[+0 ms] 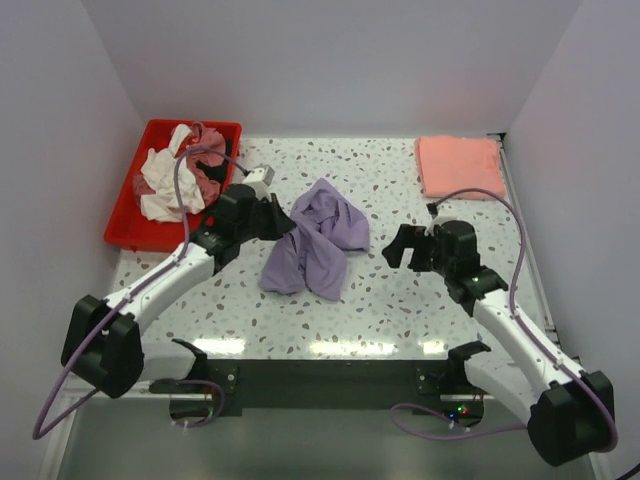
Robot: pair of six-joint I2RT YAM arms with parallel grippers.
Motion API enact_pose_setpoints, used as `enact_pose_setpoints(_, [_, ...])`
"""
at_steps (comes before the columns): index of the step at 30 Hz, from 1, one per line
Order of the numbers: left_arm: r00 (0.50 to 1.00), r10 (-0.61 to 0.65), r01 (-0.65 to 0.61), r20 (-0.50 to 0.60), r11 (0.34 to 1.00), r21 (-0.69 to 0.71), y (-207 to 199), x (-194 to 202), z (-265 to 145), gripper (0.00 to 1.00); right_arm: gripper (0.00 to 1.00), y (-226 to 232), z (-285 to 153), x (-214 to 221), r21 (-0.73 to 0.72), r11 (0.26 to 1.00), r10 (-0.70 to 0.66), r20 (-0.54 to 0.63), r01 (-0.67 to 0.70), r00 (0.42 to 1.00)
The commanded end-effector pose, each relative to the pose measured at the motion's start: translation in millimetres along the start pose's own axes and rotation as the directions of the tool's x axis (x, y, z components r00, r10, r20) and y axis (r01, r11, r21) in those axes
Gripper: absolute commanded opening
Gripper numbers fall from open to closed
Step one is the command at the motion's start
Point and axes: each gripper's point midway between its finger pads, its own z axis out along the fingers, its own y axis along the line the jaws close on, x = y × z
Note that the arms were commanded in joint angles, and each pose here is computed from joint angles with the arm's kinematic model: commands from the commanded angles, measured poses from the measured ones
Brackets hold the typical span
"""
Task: Fold and stack the t-shirts
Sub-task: Flatten the tshirt out
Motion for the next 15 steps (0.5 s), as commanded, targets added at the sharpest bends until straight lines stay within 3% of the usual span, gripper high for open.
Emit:
enact_pose_setpoints(1, [0.999,0.021,-0.016,0.046,0.995,-0.1,18,-1,-18,0.0,0.99,49,10,-42,-0.167,0.986,-0.008,0.086,0.022,0.996])
enact_pose_setpoints(5, [0.999,0.017,-0.012,0.04,0.992,-0.13,25,4,-22,0.0,0.99,72,45,-51,-0.191,0.981,-0.011,0.062,0.023,0.998])
enact_pose_setpoints(6, [0.999,0.015,-0.011,0.032,0.99,-0.139,27,6,-21,0.0,0.99,72,64,-35,-0.173,0.985,-0.023,0.002,0.023,1.0])
enact_pose_setpoints(15, [1.0,-0.002,-0.002,-0.019,0.977,-0.212,45,26,-23,0.0,0.95,48,145,-20,0.024,0.994,-0.102,-0.14,0.106,0.985])
